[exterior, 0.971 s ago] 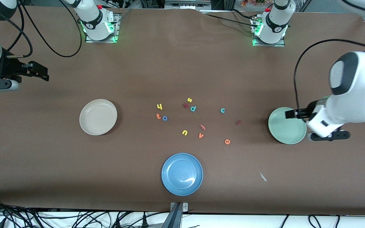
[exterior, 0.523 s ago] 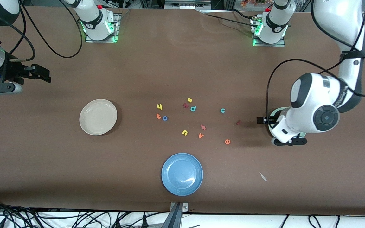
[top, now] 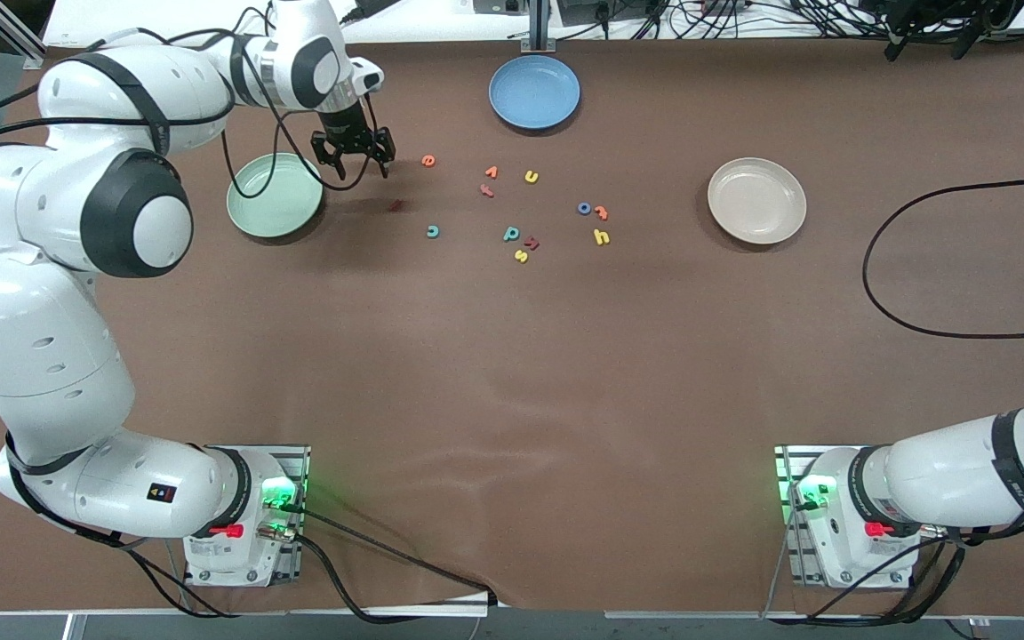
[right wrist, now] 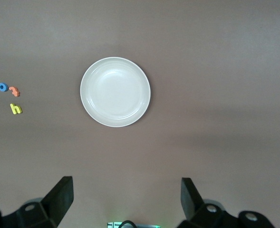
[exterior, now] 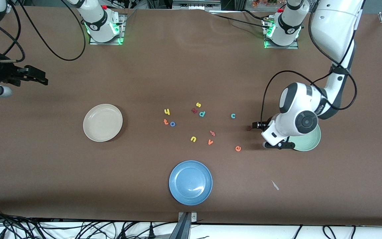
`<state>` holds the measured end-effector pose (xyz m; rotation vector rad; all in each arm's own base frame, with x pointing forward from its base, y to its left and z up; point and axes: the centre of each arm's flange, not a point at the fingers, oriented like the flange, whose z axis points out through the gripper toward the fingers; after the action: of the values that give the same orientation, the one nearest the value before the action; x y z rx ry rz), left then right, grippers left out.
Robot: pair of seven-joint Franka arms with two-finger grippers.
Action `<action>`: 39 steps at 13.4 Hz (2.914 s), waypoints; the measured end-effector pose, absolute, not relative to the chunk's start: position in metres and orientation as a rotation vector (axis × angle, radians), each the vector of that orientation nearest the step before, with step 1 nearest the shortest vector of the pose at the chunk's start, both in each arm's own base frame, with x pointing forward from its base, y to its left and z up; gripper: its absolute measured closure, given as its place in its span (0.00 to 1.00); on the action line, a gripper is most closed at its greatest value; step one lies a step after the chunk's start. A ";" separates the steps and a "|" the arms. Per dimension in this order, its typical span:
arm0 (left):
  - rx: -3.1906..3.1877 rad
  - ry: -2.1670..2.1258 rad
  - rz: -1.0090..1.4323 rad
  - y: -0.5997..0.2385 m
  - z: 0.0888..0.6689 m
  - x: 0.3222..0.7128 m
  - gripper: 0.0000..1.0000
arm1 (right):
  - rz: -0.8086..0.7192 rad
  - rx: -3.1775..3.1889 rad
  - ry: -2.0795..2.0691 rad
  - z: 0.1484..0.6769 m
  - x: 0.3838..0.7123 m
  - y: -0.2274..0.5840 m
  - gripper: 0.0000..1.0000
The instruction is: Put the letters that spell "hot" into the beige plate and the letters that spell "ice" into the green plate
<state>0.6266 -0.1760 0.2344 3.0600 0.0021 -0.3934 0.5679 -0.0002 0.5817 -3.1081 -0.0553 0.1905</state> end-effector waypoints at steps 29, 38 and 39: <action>3.053 0.003 -0.441 -0.179 0.200 0.629 0.93 | 0.204 -3.063 -0.169 0.414 0.552 0.306 0.00; 3.044 -0.046 -0.580 0.010 0.246 0.632 0.93 | 0.102 -3.041 -0.150 0.290 0.505 0.364 0.00; 3.029 -0.045 -0.610 0.022 0.231 0.629 0.93 | 0.097 -3.050 -0.157 0.277 0.501 0.368 0.00</action>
<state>0.6286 0.0221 0.2312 3.0287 -0.0452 -0.6098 0.5011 0.3684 0.2768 -3.0501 -0.1572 0.0968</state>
